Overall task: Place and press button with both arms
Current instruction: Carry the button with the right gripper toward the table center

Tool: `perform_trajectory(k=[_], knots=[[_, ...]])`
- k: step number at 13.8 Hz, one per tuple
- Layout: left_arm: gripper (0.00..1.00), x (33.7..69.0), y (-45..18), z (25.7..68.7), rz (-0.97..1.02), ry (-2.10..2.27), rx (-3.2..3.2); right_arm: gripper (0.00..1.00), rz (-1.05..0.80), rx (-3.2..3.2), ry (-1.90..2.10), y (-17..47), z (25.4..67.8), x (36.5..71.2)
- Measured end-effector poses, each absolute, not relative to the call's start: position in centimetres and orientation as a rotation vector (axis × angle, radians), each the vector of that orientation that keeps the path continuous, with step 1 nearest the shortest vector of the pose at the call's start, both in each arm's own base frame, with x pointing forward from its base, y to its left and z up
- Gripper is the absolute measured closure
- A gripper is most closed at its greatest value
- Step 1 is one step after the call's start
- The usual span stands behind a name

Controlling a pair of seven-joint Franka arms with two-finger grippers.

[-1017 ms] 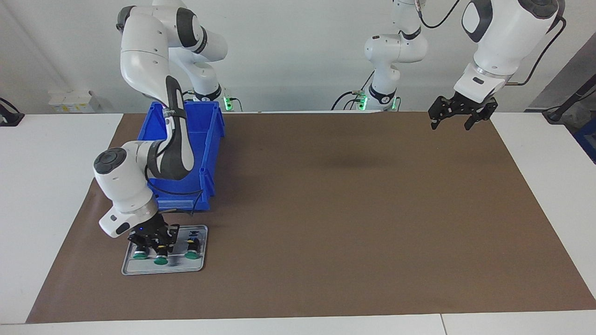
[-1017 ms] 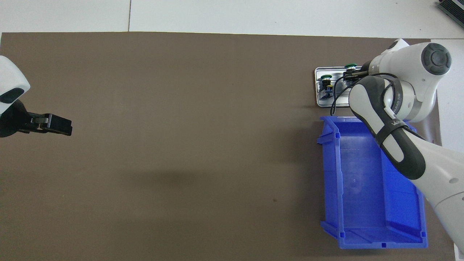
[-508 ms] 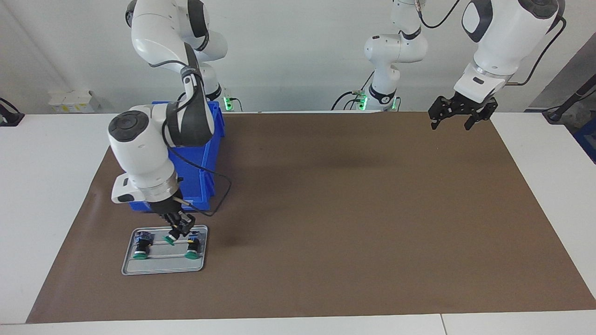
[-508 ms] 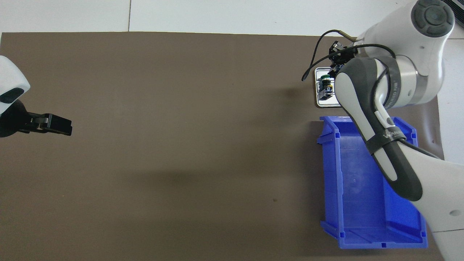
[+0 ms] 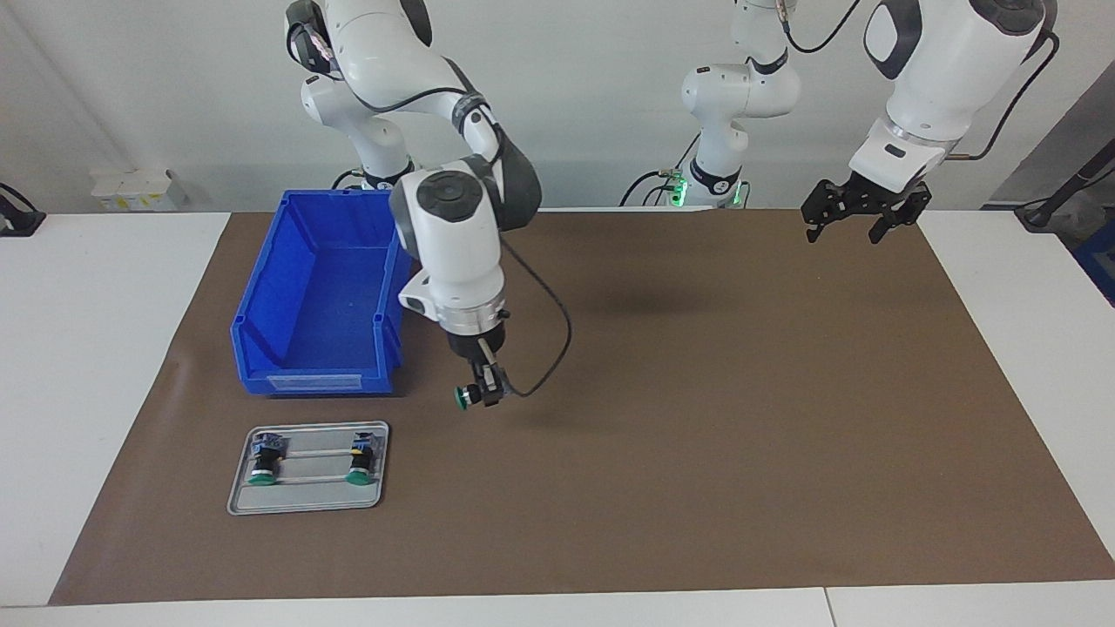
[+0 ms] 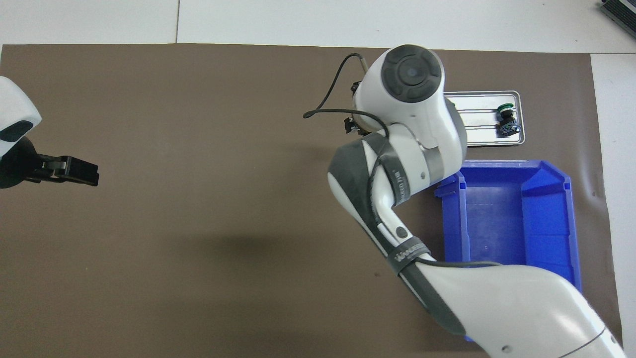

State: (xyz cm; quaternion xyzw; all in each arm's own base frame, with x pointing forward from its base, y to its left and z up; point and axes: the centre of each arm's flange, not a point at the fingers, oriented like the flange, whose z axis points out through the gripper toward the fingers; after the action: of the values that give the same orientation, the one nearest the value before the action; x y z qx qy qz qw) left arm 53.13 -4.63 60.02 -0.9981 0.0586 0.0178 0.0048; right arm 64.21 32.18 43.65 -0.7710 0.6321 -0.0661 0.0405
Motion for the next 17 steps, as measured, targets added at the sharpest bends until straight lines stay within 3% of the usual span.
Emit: perform_trajectory(k=[3, 6, 11, 17], knots=[[0.00, 53.1, -4.6, 60.0, 0.056, 0.184, -3.126, 0.67, -0.289, -2.284, 2.109, 40.7, 38.5, 59.8], [0.00, 53.1, -4.6, 60.0, 0.056, 0.184, -3.126, 0.67, -0.276, -2.183, 2.167, 45.3, 34.2, 57.8], [0.00, 53.1, -4.6, 60.0, 0.056, 0.184, -3.126, 0.67, -0.221, -2.141, 2.076, 49.5, 34.3, 55.6], [0.00, 53.1, -4.6, 60.0, 0.056, 0.184, -3.126, 0.67, -0.209, -2.218, 2.047, 51.3, 31.5, 52.4]])
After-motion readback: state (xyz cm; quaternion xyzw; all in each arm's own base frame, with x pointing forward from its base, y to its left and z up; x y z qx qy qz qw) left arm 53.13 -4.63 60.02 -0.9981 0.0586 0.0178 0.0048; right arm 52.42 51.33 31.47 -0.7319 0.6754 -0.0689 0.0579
